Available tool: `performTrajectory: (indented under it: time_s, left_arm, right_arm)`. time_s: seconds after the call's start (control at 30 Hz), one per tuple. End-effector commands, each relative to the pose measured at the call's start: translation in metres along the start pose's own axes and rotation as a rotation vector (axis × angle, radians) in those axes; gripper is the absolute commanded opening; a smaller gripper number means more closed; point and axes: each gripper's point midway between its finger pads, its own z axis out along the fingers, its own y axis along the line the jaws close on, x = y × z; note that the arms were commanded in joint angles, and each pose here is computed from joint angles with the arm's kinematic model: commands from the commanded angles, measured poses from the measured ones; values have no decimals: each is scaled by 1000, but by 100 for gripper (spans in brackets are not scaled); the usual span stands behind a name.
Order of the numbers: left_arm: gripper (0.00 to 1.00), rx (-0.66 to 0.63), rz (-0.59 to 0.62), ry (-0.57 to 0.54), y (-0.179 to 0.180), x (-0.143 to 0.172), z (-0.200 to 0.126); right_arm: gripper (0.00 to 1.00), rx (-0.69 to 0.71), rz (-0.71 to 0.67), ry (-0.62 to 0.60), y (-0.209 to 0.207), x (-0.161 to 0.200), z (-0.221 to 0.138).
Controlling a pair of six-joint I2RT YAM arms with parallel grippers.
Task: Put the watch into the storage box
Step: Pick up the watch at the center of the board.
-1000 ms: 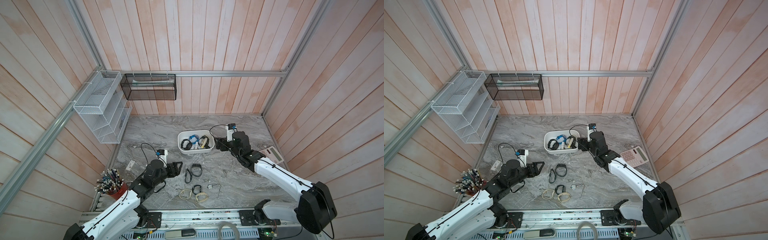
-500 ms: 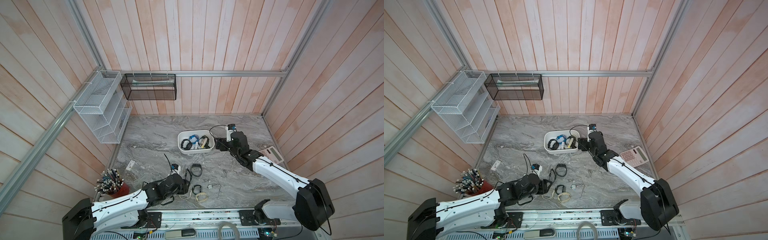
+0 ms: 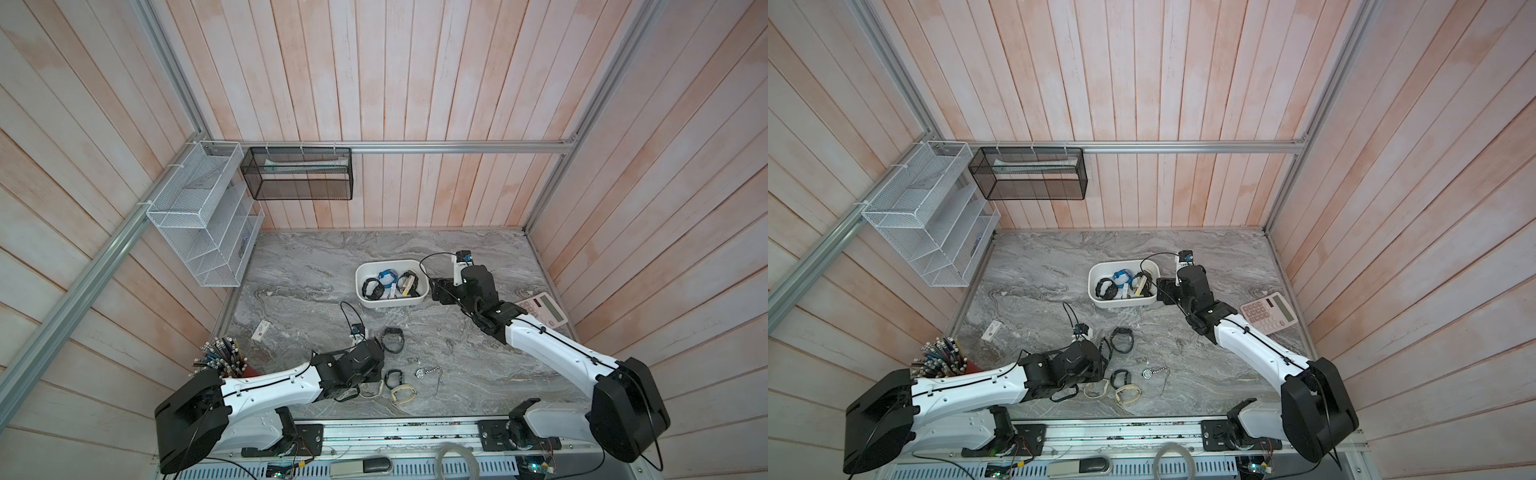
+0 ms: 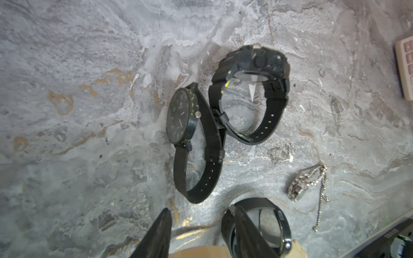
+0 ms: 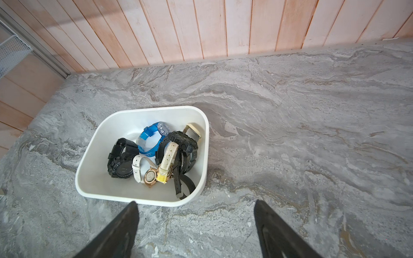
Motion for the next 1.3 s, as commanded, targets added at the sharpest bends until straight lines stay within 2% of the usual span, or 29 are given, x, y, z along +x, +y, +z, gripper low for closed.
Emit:
performTrajectory:
  time_s: [0.0, 0.17, 0.33, 0.6, 0.9, 1.0, 1.13, 1.27]
  left_arm:
    - [44, -25, -9, -8, -2, -5, 1]
    - [37, -53, -34, 1, 4, -4, 8]
    - [37, -57, -54, -8, 4, -10, 11]
    - [30, -43, -88, -7, 4, -19, 22]
    - [7, -78, -85, 42, 9, -10, 28]
    - [0, -100, -116, 18, 18, -21, 24]
    - [0, -103, -114, -15, 23, -33, 16]
    - [0, -86, -97, -75, 21, -59, 4]
  right_arm:
    - [83, 11, 4, -23, -3, -4, -2]
    - [83, 11, -5, -22, -3, -4, -1]
    - [83, 11, -10, -21, -4, -1, 0]
    - [83, 14, -11, -12, -7, 2, 1]
    - [83, 19, -7, -9, -10, 5, 2]
    - [83, 10, 0, 0, -8, 8, 4]
    - [83, 6, -1, 0, -7, 8, 5]
    - [83, 2, -1, -5, -6, 5, 4]
